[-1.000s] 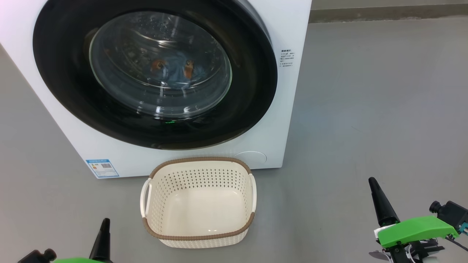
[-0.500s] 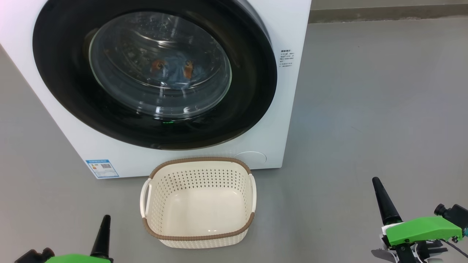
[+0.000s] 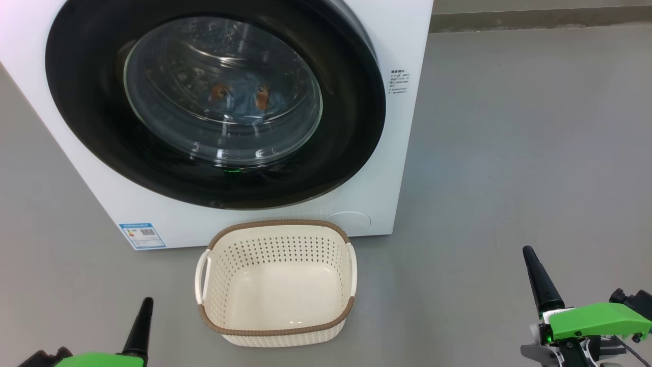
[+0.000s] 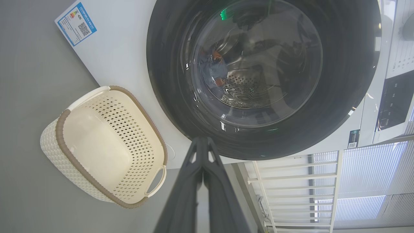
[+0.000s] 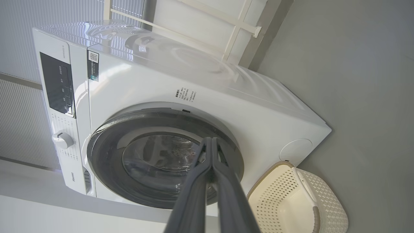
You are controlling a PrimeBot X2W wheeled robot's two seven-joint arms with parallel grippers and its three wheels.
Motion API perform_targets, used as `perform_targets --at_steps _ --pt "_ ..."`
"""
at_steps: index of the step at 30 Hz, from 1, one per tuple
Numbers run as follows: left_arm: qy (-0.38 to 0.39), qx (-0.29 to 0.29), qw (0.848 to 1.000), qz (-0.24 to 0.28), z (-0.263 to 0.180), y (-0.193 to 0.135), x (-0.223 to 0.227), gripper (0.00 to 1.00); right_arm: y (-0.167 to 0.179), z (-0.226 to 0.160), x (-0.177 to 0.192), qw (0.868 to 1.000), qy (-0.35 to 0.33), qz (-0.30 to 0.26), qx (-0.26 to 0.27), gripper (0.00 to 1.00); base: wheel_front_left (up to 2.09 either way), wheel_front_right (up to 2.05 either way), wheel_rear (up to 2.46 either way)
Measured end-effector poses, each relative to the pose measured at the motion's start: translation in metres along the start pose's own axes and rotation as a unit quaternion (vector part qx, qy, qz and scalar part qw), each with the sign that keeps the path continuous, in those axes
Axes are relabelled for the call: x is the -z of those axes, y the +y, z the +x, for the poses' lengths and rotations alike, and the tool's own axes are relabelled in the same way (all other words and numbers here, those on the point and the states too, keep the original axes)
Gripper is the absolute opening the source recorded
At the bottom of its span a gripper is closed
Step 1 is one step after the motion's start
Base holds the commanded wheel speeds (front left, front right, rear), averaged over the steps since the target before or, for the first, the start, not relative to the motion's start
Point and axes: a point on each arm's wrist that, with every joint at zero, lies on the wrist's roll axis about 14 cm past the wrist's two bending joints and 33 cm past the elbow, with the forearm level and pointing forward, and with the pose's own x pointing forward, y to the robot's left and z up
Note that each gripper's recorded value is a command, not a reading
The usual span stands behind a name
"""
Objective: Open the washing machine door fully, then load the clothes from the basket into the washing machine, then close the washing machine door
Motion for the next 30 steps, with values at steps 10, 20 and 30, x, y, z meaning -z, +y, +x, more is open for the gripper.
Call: perform_targets --at_steps 10,20,30 --pt "0.002 0.005 0.999 -0.043 0.002 -0.003 -0.001 0.0 0.001 -0.001 -0.001 0.998 -0.001 0.056 -0.003 0.0 0.0 0.0 0.0" --pt "0.003 0.011 0.996 -0.093 0.004 -0.006 -0.003 0.0 -0.003 -0.004 -0.004 0.995 -0.003 0.104 0.0 0.0 0.0 0.0 0.0" --pt "0.008 0.022 0.99 -0.137 0.006 -0.012 -0.004 0.0 -0.001 -0.005 -0.007 0.988 -0.009 0.156 -0.005 0.0 0.0 0.0 0.0"
